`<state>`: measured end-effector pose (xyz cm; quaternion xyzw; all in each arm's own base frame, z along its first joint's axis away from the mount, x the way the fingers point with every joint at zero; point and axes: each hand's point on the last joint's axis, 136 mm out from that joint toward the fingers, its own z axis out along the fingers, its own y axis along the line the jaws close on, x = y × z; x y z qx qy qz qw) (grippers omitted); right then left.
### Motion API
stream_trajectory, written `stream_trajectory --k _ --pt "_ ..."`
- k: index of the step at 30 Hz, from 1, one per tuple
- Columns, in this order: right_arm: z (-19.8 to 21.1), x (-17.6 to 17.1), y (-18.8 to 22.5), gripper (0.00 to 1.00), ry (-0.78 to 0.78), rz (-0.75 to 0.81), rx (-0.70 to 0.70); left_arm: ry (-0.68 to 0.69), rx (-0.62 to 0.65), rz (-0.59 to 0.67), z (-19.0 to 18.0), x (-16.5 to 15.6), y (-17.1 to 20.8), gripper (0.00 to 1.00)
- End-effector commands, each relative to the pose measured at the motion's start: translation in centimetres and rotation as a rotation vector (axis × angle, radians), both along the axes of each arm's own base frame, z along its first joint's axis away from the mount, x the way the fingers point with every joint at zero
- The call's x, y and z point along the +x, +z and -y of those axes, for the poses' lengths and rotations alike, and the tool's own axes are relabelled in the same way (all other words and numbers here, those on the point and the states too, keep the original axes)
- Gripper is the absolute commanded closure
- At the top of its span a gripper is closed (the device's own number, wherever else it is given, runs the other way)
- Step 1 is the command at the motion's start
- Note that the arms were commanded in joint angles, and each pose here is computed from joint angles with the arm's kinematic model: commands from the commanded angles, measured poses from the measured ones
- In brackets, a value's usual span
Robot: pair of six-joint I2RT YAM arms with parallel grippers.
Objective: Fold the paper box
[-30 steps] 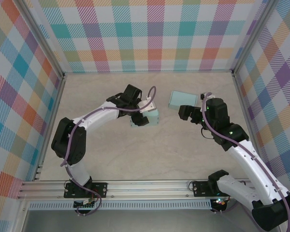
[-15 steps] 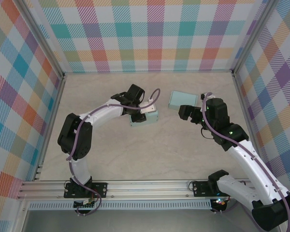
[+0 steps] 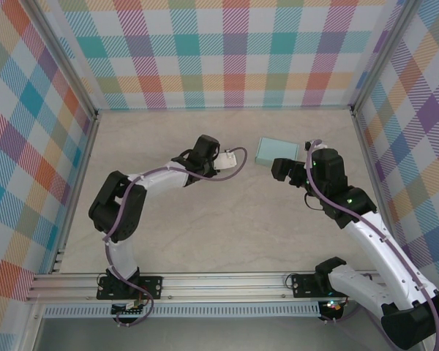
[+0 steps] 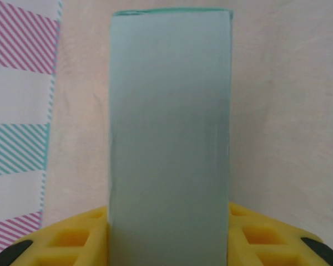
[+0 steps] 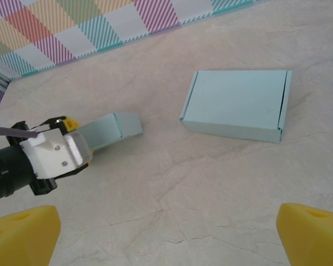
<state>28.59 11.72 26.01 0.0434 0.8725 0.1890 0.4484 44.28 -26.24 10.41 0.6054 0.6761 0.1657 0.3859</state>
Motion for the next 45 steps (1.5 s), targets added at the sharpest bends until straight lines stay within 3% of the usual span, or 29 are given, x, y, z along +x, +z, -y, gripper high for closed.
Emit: stream_trajectory --k 1,6,15,18,22,28,33,38,42,45 --pt "0.7 -0.3 -0.3 0.0 -0.028 -0.013 -0.008 -0.022 0.056 0.163 0.6 2.5 -0.2 0.63" --pt "1.2 -0.7 -0.2 0.0 -0.046 -0.008 -0.01 -0.069 0.082 0.215 1.6 3.6 -1.5 0.57" --pt "1.2 -0.7 -0.8 0.0 -0.049 -0.031 -0.01 -0.118 0.086 0.147 2.5 3.3 -4.7 0.45" --pt "1.3 -0.7 -1.0 0.0 -0.056 -0.035 -0.019 -0.115 0.067 0.126 2.3 2.5 -4.5 0.31" --pt "1.3 -0.6 -0.9 0.0 -0.055 -0.029 -0.02 -0.114 0.036 0.069 1.8 0.5 -3.5 0.01" --pt "1.3 -0.5 -1.3 0.0 -0.053 -0.039 -0.029 -0.114 -0.016 0.001 1.5 -3.9 0.0 0.0" --pt "1.8 -0.5 -1.7 0.0 -0.06 -0.005 -0.056 0.034 -0.225 0.068 -0.3 -5.8 6.1 0.0" --pt "3.7 -0.3 -2.8 0.0 -0.133 0.043 -0.134 0.269 -0.527 0.183 -4.8 -8.1 11.7 0.0" --pt "4.1 -0.1 -3.7 0.0 -0.127 0.122 -0.167 0.489 -0.732 0.233 -9.9 -10.1 13.8 0.0" --pt "4.1 0.1 -4.7 0.0 -0.12 0.198 -0.172 0.653 -0.836 0.233 -13.6 -11.4 13.0 0.0"
